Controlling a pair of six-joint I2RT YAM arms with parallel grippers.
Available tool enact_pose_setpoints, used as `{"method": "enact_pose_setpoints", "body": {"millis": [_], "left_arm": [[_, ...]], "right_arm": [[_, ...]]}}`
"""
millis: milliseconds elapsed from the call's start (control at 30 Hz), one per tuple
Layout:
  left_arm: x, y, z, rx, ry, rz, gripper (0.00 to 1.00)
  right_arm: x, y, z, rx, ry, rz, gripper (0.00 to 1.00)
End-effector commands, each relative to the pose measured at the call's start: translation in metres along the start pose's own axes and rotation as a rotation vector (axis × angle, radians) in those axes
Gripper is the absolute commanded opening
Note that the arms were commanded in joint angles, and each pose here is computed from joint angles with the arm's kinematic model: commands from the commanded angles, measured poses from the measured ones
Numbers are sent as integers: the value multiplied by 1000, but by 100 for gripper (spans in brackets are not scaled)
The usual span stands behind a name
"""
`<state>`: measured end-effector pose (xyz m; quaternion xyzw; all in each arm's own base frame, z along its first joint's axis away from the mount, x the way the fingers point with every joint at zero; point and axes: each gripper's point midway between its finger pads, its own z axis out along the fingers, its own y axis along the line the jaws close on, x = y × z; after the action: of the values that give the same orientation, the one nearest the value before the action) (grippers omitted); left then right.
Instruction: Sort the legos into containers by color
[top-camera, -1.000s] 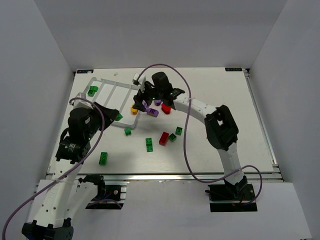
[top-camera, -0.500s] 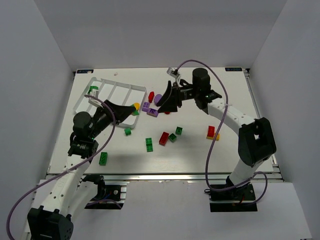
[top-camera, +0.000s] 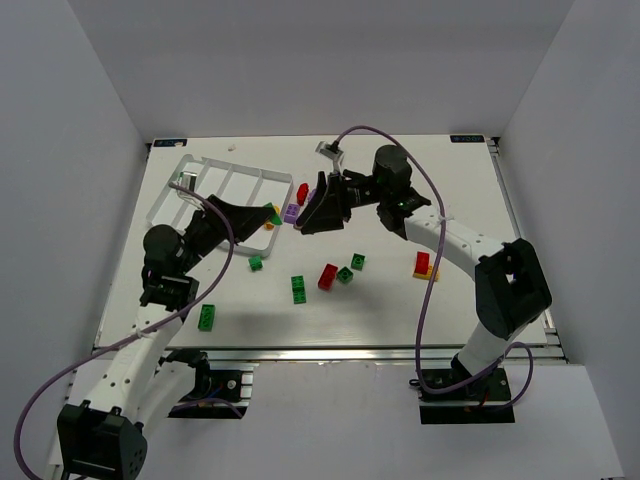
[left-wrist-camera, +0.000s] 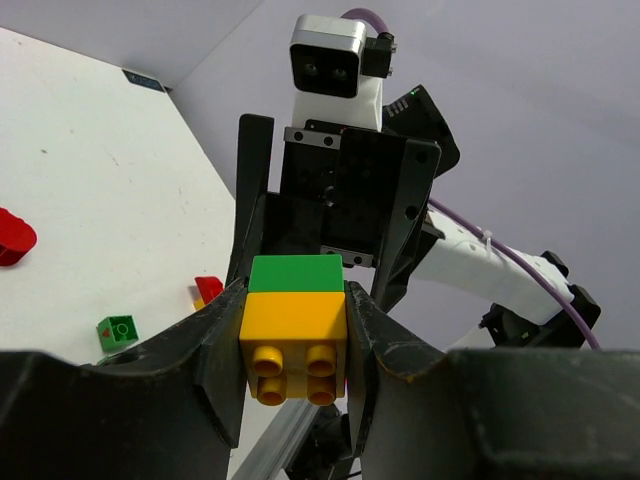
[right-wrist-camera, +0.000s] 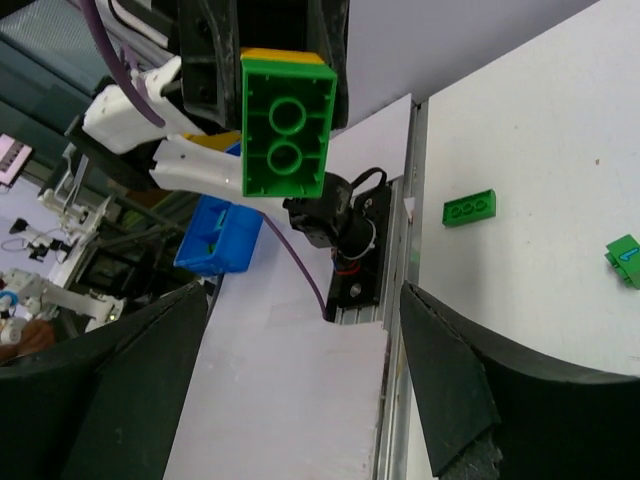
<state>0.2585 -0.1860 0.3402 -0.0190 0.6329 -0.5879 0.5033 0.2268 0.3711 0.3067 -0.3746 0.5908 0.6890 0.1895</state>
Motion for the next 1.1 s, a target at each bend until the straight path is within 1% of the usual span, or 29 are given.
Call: {"method": "enact_pose_setpoints", "body": {"millis": [0,33,67,100,167,433,633,800,900,933,1067], "left_arm": [[-4,-6,-5,15,-43,5,19],[-4,-4,-6,21,-57,-1,19],[-5,-5,-6,27,-70,-9,19],[-5,-6,-6,35,-75,-35,19],[-5,-6,-7,49,-89,-43,19],[-4,-6,-6,53,-81,-44,19],[-4,-5,-8,54,-91,-49,19],[-2,-4,-9,51,-88,-51,19],[-1,-5,-9,52,-83,-54,19],[-2,-5,-9,54,-84,-52,19],[-2,-5,-9,56,-85,-54,19]], "right_arm": [[-22,19,3,-3,-67,-47,83],[-23,18,3,12,-84,-42,83],[-30,13,4,47,-129,-34,83],[-31,14,4,57,-149,-42,83],[-37,13,7,73,-178,-55,82],[-40,16,28,50,-161,-24,78],[-37,19,39,34,-154,-1,77],[-40,19,46,28,-154,1,73],[-40,19,48,28,-155,2,69],[-40,18,49,28,-153,4,66],[-36,16,51,29,-146,11,62]]}}
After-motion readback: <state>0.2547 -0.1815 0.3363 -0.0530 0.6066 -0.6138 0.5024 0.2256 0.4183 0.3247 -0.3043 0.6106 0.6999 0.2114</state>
